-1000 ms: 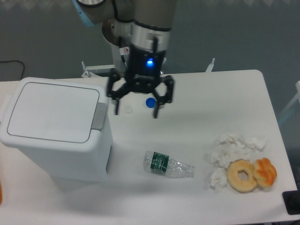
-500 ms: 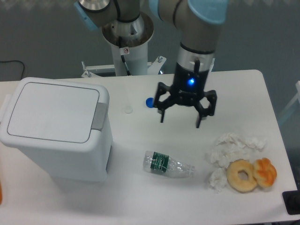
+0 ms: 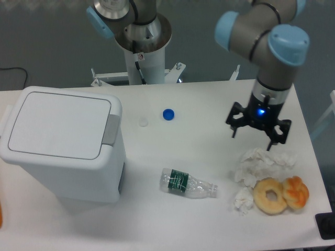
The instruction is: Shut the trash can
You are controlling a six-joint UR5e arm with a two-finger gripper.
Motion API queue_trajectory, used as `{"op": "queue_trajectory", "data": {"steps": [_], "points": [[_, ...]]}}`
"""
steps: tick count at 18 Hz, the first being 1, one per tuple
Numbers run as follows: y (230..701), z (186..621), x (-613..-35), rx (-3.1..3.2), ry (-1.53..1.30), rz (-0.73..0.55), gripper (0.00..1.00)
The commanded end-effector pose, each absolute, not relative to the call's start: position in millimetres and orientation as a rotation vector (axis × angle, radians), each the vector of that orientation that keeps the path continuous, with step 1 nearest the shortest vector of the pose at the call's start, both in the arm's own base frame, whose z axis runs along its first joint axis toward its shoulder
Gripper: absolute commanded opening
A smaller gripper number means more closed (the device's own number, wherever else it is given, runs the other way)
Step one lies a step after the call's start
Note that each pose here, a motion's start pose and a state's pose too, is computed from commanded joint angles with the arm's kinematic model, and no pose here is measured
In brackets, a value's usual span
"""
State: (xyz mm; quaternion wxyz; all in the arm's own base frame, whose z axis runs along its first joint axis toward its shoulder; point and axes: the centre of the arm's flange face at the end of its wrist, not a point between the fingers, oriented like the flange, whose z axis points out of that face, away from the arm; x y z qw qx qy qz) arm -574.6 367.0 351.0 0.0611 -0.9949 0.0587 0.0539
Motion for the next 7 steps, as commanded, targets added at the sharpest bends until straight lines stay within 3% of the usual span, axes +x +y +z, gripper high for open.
{"op": "queue_trajectory", "data": {"steps": [7], "points": [[357.9,360.3,-585.7,-3.083,0.347,0.198,1.00]]}}
